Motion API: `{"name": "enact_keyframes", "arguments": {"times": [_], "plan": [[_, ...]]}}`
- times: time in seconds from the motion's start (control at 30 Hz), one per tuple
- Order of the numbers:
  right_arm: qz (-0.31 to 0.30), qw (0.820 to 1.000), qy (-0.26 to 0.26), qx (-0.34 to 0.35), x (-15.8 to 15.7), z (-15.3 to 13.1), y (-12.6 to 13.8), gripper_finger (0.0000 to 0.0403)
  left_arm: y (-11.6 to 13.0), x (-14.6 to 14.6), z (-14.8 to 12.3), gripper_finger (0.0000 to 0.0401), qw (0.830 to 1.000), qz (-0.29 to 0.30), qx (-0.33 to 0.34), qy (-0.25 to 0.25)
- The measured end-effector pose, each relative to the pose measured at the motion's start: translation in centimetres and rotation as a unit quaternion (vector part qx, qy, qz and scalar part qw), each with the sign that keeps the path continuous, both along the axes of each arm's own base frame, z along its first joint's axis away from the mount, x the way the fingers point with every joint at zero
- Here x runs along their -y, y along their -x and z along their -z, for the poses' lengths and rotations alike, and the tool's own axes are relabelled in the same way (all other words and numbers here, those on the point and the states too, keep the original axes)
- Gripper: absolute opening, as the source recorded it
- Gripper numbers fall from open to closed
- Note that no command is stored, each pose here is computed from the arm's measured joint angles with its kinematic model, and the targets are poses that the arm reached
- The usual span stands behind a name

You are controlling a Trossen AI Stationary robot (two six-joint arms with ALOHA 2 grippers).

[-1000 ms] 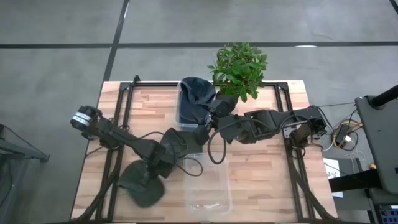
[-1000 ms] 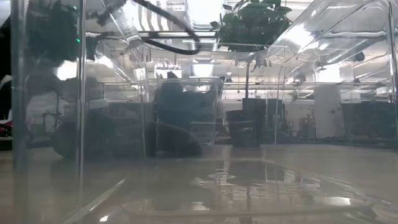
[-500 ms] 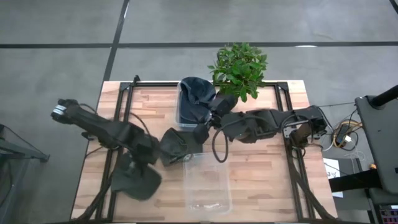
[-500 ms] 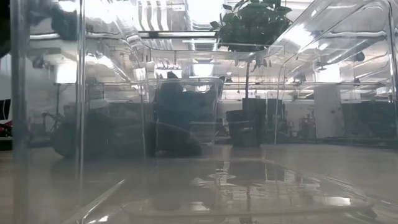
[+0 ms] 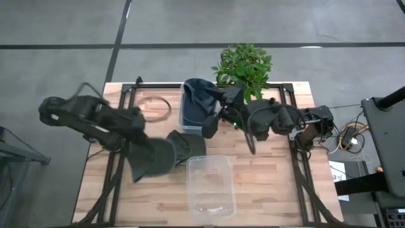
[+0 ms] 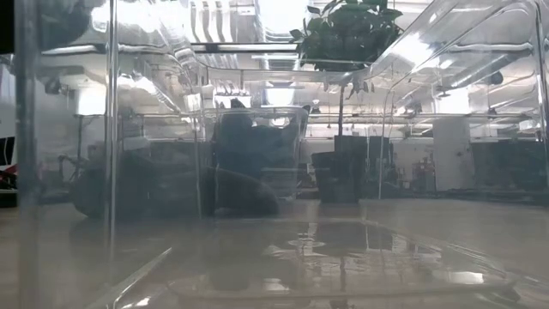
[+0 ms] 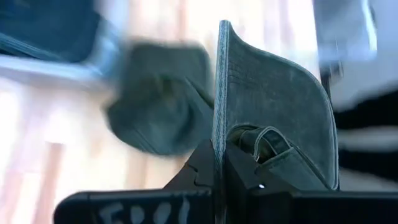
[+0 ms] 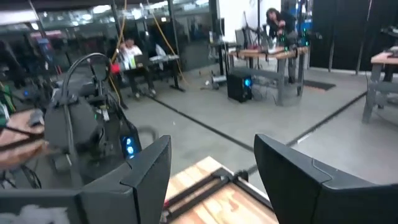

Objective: Pick & Place hat
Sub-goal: Put the bottom gray cap into the bottom transparent bin

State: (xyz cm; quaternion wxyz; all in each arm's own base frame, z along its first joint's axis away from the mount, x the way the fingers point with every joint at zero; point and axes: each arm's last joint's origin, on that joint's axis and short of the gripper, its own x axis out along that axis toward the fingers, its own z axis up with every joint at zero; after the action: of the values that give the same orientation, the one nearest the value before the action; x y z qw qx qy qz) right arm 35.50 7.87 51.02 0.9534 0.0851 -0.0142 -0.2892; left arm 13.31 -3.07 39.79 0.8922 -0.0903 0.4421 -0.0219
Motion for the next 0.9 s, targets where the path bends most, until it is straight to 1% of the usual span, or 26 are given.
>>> {"name": "enact_keyframes", "arguments": {"times": [0.1, 0.17, 0.23, 0.3, 0.37, 0.47, 0.5, 0.63, 0.67, 0.7, 0.8, 0.9], "plan": [[-0.001, 1.0, 0.004, 0.012, 0.1, -0.9, 0.4, 0.0224, 1.5, -0.8, -2.4, 0.0007, 0.996, -0.064, 0.066, -0.018], [-0.002, 1.0, 0.004, 0.018, 0.2, -1.3, 0.7, 0.0224, 2.7, -1.4, -4.4, 0.0007, 0.984, -0.122, 0.126, -0.036], [-0.002, 1.0, 0.008, 0.019, 0.2, -1.6, 0.8, 0.0224, 4.0, -2.1, -6.3, 0.0007, 0.963, -0.185, 0.192, -0.046], [-0.002, 1.0, 0.012, 0.016, 0.2, -1.6, 0.8, 0.0224, 5.1, -2.6, -8.1, 0.0007, 0.935, -0.234, 0.264, -0.036], [-0.003, 1.0, 0.012, 0.014, 0.2, -1.5, 0.7, 0.0224, 6.1, -3.0, -9.7, 0.0007, 0.908, -0.258, 0.328, -0.024], [-0.006, 1.0, 0.012, 0.011, 0.1, -1.2, 0.5, 0.0224, 7.2, -3.5, -11.5, 0.0007, 0.867, -0.293, 0.402, -0.023], [-0.007, 1.0, 0.012, 0.01, 0.1, -1.1, 0.3, 0.0224, 7.4, -3.6, -11.9, 0.0007, 0.858, -0.3, 0.416, -0.031], [-0.007, 1.0, -0.003, 0.014, -0.1, -0.6, -0.3, 0.0224, 7.7, -3.8, -12.8, 0.0007, 0.834, -0.312, 0.451, -0.056], [-0.01, 1.0, -0.011, 0.02, -0.1, -0.5, -0.4, 0.0224, 7.6, -3.8, -12.9, 0.0007, 0.83, -0.317, 0.455, -0.058], [-0.015, 0.999, -0.019, 0.029, -0.2, -0.5, -0.6, 0.0224, 7.2, -3.7, -12.9, 0.0007, 0.831, -0.317, 0.452, -0.062], [-0.025, 0.998, -0.021, 0.062, -0.2, -1.0, -0.8, 0.0224, 4.6, -3.1, -12.1, 0.0007, 0.851, -0.307, 0.417, -0.086], [-0.03, 0.996, -0.014, 0.081, -0.3, -1.3, -1.1, 0.0224, 2.5, -2.6, -11.7, 0.0007, 0.861, -0.297, 0.4, -0.103]]}}
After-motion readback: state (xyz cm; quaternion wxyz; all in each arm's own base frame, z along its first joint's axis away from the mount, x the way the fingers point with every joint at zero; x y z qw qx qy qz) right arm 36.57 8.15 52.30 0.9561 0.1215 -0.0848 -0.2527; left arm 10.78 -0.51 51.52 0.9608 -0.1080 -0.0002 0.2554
